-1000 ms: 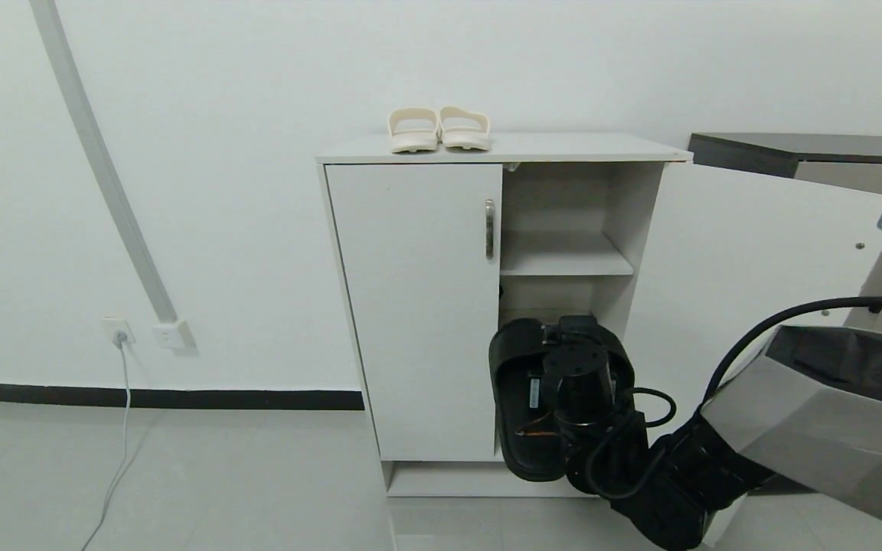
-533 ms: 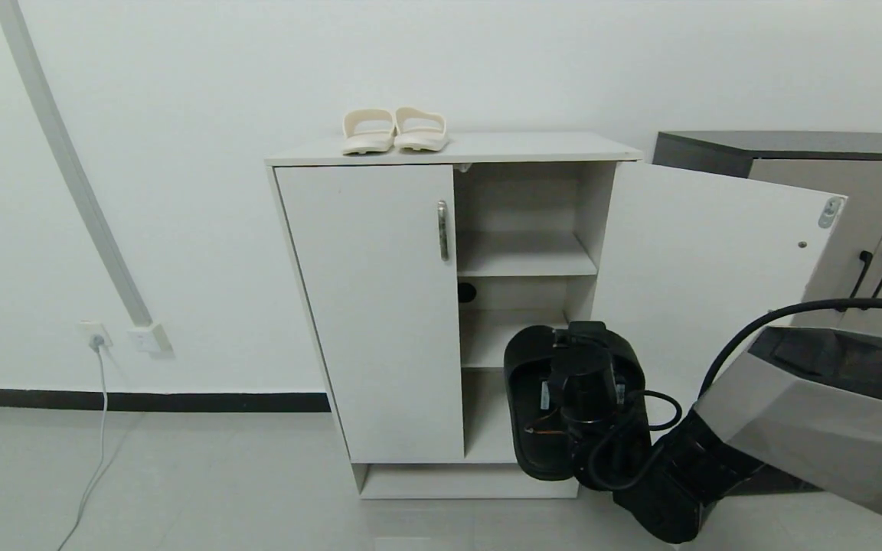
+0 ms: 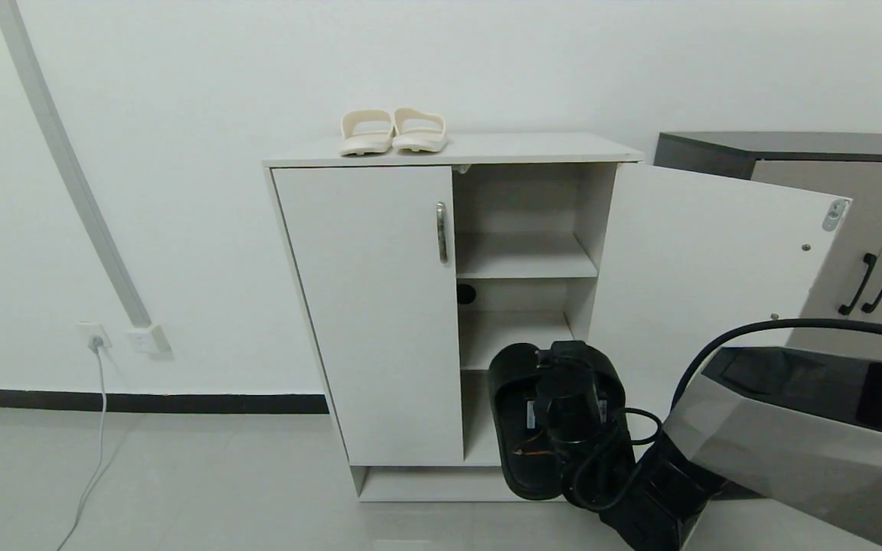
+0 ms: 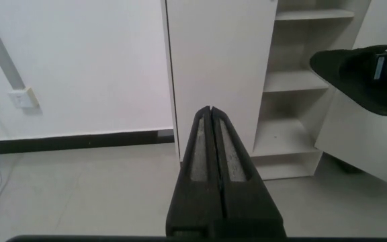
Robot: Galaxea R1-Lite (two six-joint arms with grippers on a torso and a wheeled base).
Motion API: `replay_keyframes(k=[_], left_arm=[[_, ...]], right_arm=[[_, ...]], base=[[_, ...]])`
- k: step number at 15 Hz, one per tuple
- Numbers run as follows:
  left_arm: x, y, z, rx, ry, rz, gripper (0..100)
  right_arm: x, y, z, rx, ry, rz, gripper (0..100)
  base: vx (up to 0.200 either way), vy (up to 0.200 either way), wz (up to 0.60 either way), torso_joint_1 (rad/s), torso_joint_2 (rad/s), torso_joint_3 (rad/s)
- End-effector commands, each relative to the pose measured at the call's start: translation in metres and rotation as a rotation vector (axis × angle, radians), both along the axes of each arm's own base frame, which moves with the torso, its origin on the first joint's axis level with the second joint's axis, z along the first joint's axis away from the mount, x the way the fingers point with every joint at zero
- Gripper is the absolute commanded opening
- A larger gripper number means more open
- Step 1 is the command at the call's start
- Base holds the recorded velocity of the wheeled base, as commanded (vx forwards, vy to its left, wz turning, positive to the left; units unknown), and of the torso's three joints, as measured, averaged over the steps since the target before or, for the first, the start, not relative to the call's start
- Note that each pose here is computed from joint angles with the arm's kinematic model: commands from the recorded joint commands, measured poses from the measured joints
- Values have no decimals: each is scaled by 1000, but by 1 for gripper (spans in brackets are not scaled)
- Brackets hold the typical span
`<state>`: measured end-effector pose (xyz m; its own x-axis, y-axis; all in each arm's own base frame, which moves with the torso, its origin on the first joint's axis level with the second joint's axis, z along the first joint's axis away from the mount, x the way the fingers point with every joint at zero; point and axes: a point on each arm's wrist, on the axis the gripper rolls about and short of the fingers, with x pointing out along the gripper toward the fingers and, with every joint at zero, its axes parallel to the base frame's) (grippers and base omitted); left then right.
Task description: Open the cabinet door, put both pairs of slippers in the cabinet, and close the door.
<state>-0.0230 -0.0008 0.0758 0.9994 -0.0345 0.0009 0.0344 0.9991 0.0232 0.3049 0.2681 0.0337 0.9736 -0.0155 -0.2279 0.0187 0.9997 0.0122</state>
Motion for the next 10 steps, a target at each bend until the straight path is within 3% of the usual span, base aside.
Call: replay_keyframes(k=[1, 10], left_arm=[[0, 0, 0, 0, 1, -1, 0], [0, 0, 0, 1, 2, -1, 0]], right_arm=[[-1, 1, -3, -5, 5, 4, 0], [0, 2, -10, -14, 18, 10, 0]], base=[[0, 0, 0, 0, 0, 0], [0, 0, 0, 0, 0, 0]])
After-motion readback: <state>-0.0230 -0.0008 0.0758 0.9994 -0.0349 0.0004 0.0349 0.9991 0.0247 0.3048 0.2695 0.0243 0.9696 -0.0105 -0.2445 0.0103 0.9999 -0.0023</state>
